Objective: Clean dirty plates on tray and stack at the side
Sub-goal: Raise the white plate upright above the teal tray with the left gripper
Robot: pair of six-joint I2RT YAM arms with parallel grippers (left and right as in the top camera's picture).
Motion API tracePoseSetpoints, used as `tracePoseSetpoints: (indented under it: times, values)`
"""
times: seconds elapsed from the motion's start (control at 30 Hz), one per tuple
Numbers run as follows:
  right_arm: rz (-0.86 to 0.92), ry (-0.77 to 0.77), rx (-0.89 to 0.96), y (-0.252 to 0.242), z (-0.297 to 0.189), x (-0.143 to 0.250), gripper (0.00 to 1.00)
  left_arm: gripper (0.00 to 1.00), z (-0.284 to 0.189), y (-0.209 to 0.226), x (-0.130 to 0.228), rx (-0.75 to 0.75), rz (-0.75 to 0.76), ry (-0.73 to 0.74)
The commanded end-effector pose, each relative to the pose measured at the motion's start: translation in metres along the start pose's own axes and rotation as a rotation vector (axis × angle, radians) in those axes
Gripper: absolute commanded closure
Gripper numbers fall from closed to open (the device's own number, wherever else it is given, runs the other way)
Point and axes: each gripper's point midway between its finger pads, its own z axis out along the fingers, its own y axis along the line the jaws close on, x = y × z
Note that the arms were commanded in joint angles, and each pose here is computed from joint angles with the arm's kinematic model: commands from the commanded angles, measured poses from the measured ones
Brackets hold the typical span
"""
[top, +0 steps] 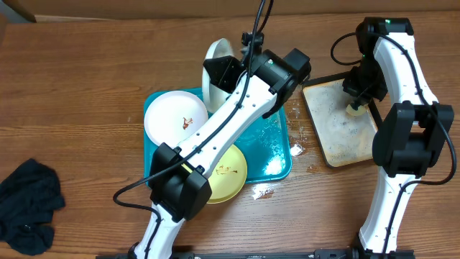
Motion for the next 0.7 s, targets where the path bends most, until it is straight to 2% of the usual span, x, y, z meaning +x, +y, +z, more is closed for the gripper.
tracePoseSetpoints:
  times: [0.0, 0.1, 0.17, 0.4, 0.47, 0.5, 0.67]
  values:
    - [-0.001, -0.028, -0.024, -0.0021, -0.0132, -0.0001, 0.96, 0.96, 0.0026, 0.0061, -0.0031, 0.006, -0.032, 0.002]
    - [-0.001, -0.028, -0.024, -0.0021, -0.0132, -0.0002, 0.96, 0.96, -0.0008, 0.0145, -0.0043, -0.033, -0.079, -0.020]
    - [-0.001, -0.028, -0.024, -0.0022, -0.0132, -0.0001, 0.96, 0.96, 0.0046, 0.0089, -0.0045, -0.009, -0.030, -0.003]
    - [-0.001, -0.029, -0.024, -0.0021, -0.0133, -0.0003, 0.96, 0.96, -0.0006, 0.0090, -0.0038, -0.010, -0.072, -0.011]
    - [-0.001, -0.027, -0.023, -0.0024, -0.0131, 0.0002, 0.96, 0.96, 0.0001, 0.0072, -0.0035, -0.004, -0.032, -0.007]
    - [-0.001, -0.027, -0.023, -0.0024, -0.0131, 0.0001, 0.96, 0.96, -0.0014, 0.0094, -0.0029, -0.005, -0.073, -0.008]
    - [-0.001, -0.026, -0.022, -0.0025, -0.0131, 0.0003, 0.96, 0.96, -0.0001, 0.0058, -0.0019, 0.017, -0.089, 0.004]
